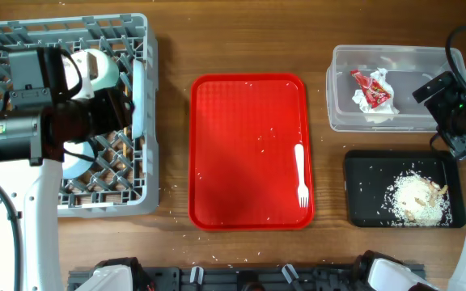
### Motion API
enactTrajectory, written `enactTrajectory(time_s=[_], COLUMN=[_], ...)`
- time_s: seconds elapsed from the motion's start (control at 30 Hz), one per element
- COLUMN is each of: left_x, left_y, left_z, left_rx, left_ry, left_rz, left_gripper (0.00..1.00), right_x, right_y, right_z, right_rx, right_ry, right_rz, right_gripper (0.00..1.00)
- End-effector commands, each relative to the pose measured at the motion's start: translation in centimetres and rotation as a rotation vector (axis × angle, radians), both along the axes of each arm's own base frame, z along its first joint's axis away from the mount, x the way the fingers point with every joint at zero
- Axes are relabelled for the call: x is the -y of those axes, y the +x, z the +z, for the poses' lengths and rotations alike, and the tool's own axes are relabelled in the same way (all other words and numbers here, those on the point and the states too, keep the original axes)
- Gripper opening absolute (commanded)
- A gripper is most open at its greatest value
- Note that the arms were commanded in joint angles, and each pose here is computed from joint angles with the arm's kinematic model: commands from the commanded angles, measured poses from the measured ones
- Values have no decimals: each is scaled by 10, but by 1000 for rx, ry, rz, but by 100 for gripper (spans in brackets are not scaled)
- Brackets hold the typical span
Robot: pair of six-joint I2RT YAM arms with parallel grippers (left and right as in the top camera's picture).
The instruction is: Sort waste into correct bins and load items into the dishwasher rack
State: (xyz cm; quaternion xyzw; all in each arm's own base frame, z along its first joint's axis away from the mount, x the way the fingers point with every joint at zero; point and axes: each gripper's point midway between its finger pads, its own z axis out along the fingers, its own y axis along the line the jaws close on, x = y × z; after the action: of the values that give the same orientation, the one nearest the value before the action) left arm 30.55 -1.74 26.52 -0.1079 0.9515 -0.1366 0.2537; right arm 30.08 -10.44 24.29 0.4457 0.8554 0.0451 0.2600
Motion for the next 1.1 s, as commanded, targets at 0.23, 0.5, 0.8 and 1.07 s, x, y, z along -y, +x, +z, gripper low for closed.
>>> enactTrajectory(time_s=[0.23,0.5,0.8,1.07], left_x=[52,156,251,294], left_y=[-27,-2,-27,-28], left_z=[-3,-26,-67,-138], left_rx=[-95,-108,-165,-284], left_ry=[-164,-120,-73,-12], left_rz=[-160,-136,-356,-256], left_gripper=[56,74,76,62], right_x=[1,1,1,2], right_y=[2,2,2,2], right_z=[-1,-1,-1,-1], right_rx=[-5,-5,-5,-4], right_ry=[-5,-5,-5,-6], right_rz=[12,13,12,12], right_gripper=[100,100,100,100])
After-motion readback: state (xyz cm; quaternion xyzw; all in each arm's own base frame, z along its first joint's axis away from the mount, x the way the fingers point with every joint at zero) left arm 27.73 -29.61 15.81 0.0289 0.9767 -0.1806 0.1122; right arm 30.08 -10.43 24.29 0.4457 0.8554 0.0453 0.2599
